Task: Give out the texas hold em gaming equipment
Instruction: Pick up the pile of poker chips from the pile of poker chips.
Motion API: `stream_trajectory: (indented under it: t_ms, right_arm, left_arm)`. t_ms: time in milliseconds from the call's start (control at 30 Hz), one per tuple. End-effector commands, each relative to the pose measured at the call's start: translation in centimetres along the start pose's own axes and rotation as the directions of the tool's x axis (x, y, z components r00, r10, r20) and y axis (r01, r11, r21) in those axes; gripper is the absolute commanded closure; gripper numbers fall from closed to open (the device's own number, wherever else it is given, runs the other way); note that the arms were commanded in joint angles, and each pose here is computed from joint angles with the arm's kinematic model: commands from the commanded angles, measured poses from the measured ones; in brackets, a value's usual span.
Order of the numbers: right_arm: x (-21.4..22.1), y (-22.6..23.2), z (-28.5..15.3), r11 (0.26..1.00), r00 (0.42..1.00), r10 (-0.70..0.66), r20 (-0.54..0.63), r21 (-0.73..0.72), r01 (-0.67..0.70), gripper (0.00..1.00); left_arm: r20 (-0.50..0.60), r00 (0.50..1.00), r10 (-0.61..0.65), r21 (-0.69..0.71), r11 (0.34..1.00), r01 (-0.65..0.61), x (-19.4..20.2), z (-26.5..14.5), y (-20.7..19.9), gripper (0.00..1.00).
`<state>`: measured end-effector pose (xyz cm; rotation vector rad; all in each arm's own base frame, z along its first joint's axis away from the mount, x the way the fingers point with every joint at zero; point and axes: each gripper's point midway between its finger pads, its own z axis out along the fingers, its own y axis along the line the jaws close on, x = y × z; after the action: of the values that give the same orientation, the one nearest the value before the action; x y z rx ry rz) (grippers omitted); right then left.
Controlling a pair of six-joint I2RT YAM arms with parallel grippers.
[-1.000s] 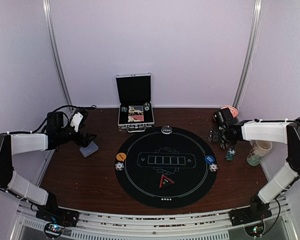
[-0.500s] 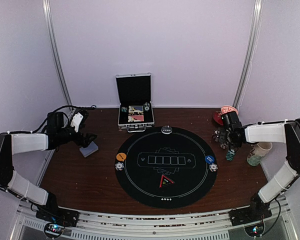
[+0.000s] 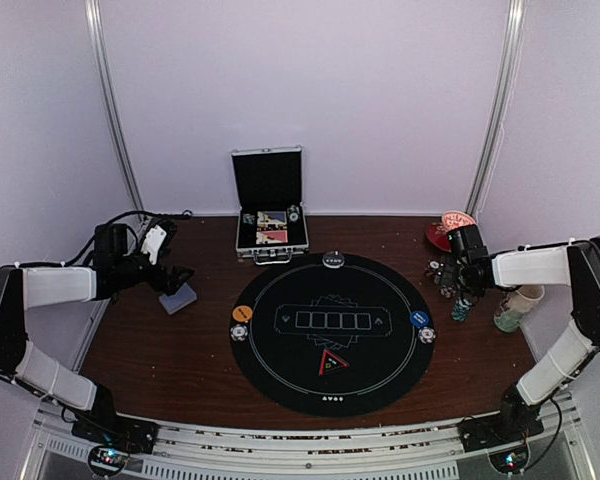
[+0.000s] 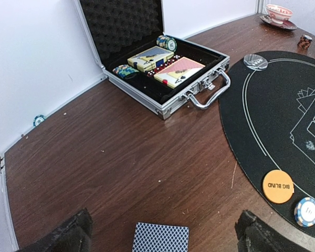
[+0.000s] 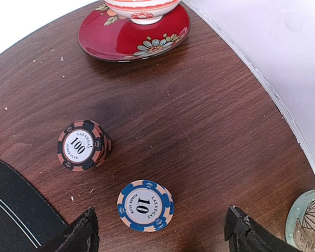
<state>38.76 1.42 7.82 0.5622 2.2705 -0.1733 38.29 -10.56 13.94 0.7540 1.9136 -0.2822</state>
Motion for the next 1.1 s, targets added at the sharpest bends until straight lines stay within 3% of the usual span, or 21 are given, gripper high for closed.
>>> stream_trajectory:
  t_ms: [0,1067]
  right_arm:
    - [0.0,-0.4,0.4,1.0,1.0,0.016,0.004,0.013,-0.016,0.17]
    - [0.7,1.0,3.6,0.999,0.998,-0.028,-0.053,0.025,0.029,0.31]
  left_arm:
    - [0.026,1.0,0.004,0.004,1.0,-0.004,-0.3,0.2,0.1,0.02]
    - [0.028,1.0,0.005,0.001,1.0,-0.005,-0.4,0.1,0.1,0.02]
